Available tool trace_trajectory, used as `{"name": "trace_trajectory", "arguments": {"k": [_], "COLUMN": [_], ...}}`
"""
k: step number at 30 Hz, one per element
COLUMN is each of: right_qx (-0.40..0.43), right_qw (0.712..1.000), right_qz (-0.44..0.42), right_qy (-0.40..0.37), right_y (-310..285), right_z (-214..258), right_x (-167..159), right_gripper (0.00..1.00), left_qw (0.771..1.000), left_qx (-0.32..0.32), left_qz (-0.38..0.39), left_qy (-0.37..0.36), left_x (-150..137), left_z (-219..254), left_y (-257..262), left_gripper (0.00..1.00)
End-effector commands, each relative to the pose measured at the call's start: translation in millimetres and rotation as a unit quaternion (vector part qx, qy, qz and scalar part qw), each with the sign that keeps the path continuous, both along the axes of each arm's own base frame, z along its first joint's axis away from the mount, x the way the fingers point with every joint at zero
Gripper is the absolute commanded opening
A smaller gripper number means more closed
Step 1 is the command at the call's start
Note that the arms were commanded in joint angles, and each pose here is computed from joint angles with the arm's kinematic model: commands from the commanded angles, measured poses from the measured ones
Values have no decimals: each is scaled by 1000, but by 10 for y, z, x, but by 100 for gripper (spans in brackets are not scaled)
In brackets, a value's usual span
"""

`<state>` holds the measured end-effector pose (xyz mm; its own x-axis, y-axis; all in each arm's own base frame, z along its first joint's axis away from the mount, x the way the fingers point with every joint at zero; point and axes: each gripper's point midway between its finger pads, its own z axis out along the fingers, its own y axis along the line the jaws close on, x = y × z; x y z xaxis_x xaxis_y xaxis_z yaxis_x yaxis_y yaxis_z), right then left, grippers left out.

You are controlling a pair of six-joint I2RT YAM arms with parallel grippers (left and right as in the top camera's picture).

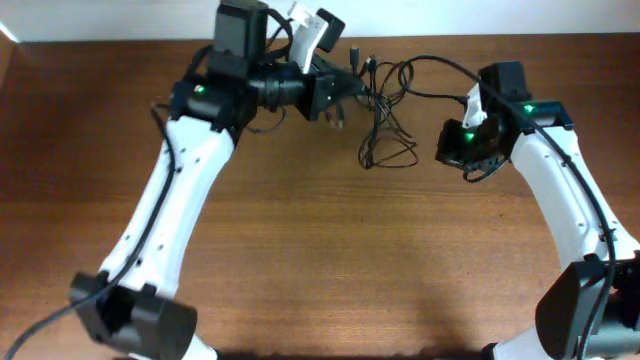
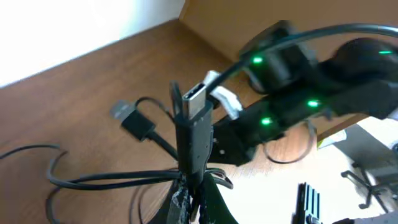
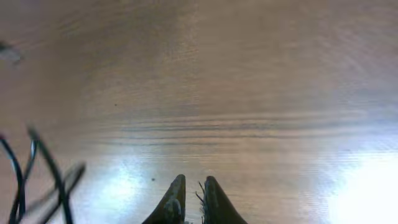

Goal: Untangle cables

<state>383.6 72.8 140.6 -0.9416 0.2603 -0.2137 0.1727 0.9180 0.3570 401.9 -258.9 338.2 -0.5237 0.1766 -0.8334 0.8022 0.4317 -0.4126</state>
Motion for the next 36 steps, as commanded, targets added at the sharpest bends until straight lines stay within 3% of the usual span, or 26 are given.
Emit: {"name": "trace_trajectory", "arguments": {"k": [1, 2, 6, 8, 12, 16, 21, 23, 24, 26, 29, 32, 36], "right_qx": [114, 125, 126, 151, 180, 183, 208, 208, 209, 210, 215, 242, 198], "right_qw": [985, 981, 970, 974, 965, 970, 963, 968, 970, 973, 971, 961, 972], "right_qz": [113, 124, 136, 91, 132, 82, 81, 62, 57, 43, 31, 16, -64], "right_qy": [-58, -77, -159, -144, -138, -136, -153, -123, -108, -82, -101, -130, -113], "right_y": [400, 445, 476, 483, 805, 833, 1055, 1108, 1131, 1139, 995, 603, -304], "right_z": [377, 550, 1257, 1354, 1388, 1367, 1311, 1122, 1022, 825, 900, 1123, 964], "right_x": [26, 35, -1, -38, -128, 55, 329, 382, 404, 465, 568, 665, 606], "right_gripper": [25, 35, 52, 52, 52, 54, 58, 59, 57, 35, 4, 4, 4], "left_qw": [1000, 1000, 992, 989, 969, 967, 975, 975, 975, 975, 977, 968, 915], "left_qx": [10, 16, 50, 45, 35, 32, 45, 45, 46, 47, 66, 138, 269], "left_qz": [8, 11, 87, 103, 178, 172, 134, 131, 131, 135, 138, 178, 288], "left_qy": [1, 14, 76, 101, 169, 186, 173, 172, 172, 172, 146, 112, 81], "left_x": [-54, -62, 46, 48, 132, 70, -97, -110, -110, -99, -58, 31, 171], "left_z": [31, -31, -250, -266, -342, -351, -362, -359, -361, -366, -394, -578, -833], "left_y": [54, 66, 211, 220, 317, 240, -13, -35, -35, -23, 23, 249, 822], "left_gripper": [0, 0, 0, 0, 0, 0, 0, 0, 0, 0, 0, 0, 0]}}
